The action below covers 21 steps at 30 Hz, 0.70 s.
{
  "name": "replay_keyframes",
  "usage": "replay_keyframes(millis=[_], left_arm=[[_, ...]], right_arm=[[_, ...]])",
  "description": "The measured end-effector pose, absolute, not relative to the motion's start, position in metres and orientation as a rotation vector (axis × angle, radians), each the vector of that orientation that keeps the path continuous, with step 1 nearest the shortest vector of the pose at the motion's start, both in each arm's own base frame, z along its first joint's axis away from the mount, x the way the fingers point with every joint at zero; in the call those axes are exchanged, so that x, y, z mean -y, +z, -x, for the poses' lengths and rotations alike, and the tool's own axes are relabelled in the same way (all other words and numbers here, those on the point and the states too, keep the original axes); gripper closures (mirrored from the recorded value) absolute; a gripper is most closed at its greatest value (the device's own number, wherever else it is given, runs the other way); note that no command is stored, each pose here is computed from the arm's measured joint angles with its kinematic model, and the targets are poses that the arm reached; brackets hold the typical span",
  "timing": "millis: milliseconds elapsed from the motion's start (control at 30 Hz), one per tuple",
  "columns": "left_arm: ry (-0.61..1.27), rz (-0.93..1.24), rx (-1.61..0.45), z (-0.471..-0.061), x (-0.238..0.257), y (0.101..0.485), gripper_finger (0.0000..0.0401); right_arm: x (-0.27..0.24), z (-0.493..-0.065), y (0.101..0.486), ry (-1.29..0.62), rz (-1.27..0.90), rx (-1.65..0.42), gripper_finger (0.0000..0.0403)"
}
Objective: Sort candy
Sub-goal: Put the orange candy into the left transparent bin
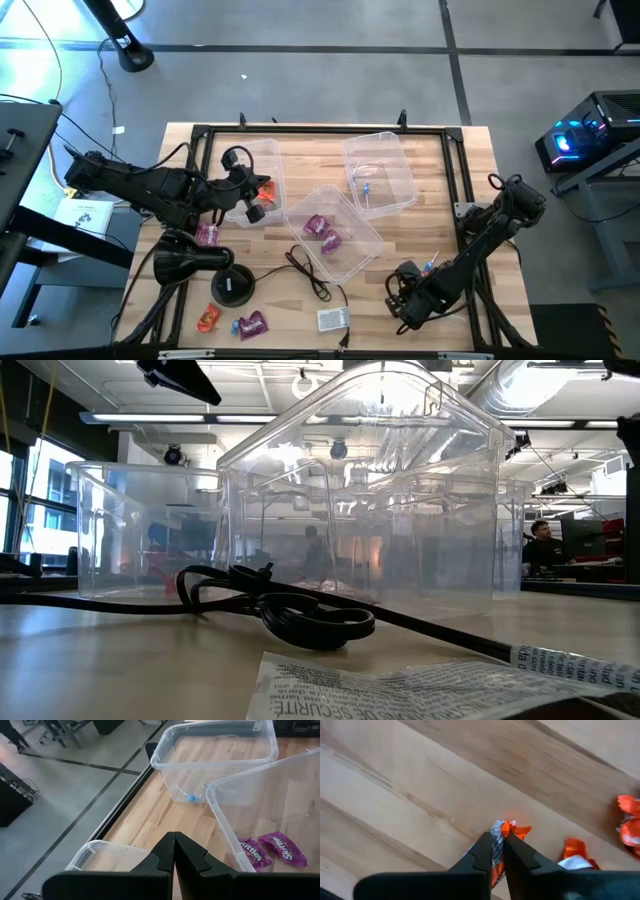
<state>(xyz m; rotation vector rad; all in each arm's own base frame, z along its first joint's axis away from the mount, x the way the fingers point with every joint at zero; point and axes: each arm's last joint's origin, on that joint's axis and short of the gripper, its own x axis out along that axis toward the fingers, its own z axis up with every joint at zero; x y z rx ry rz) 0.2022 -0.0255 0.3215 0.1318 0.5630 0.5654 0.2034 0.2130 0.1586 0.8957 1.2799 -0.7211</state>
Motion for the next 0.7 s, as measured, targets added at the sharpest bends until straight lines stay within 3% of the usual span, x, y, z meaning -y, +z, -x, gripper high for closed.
replay_keyframes(millis=[200,467,700], left_arm=[[0.559,-0.148,-0.553,-0.203,0.026,0.323,0.0401],[0.58,-0.159,-0.495,-0.206,0.026,0.328,0.0401],[0.571,-0.181,-0.337,-0.215,0.027,0.345,0.0401]], right_arm=[[-0.213,-0.207,0.215,-0.722,-0.783,-1.212,0.0396],[-0.209,-0.232,0.309,-0.575,-0.496,-0.729,0.0398],[-0.155,-0.288,0.333,-0.674,-0.099,-0.501,0.04]])
